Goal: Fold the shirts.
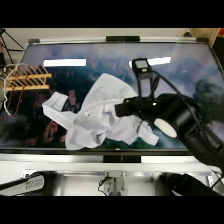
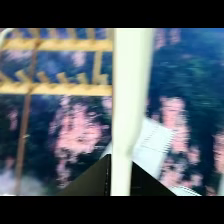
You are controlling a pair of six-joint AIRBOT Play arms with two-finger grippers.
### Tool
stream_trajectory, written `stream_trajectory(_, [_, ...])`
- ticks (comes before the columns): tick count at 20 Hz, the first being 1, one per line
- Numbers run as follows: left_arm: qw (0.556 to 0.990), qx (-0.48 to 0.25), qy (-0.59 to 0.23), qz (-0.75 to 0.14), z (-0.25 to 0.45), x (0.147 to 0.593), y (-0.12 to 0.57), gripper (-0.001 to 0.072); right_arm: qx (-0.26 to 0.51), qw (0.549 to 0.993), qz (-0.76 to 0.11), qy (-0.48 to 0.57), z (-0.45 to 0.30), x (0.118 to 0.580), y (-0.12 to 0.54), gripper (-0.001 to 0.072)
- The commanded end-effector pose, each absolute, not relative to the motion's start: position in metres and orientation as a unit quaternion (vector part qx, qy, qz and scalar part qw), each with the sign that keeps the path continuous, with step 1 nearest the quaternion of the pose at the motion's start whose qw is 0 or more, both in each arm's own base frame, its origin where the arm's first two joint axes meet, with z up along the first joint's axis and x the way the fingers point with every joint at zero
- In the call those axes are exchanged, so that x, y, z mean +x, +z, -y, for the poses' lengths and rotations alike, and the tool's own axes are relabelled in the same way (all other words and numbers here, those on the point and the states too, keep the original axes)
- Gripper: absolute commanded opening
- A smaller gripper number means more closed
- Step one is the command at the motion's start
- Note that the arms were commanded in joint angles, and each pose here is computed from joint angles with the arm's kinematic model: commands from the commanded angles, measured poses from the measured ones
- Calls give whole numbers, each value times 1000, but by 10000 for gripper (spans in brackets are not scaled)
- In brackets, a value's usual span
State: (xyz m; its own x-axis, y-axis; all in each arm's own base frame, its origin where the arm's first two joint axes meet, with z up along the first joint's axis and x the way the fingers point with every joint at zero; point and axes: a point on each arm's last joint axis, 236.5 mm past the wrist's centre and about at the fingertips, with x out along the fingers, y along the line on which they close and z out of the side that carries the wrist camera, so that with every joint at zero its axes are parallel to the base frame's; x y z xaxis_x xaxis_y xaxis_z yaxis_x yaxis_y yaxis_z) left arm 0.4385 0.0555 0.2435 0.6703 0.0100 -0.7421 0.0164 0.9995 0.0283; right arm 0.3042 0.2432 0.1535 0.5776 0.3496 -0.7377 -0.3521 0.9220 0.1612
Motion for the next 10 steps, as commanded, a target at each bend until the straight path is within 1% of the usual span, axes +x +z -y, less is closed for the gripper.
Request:
stream_trajectory(1, [899, 47, -122, -418, 57, 377, 273, 54, -24, 905, -399, 144, -209, 322, 169, 81])
stream_trajectory(3, [858, 112, -187, -466, 109, 329, 257, 53, -14, 911, -394, 122, -191, 336, 171, 81])
stream_trajectory(5, [795, 187, -242, -524, 146, 277, 227, 53, -20, 914, -390, 107, -174, 346, 172, 81])
stream_trajectory(7, [745, 238, -311, -540, 185, 228, 203, 53, -41, 915, -388, 102, -161, 352, 172, 81])
stream_trajectory(8, [725, 256, -333, -546, 198, 203, 192, 54, -50, 915, -386, 100, -156, 354, 172, 81])
stream_trajectory(10, [698, 267, -346, -567, 205, 161, 172, 53, -53, 919, -381, 93, -145, 357, 177, 81])
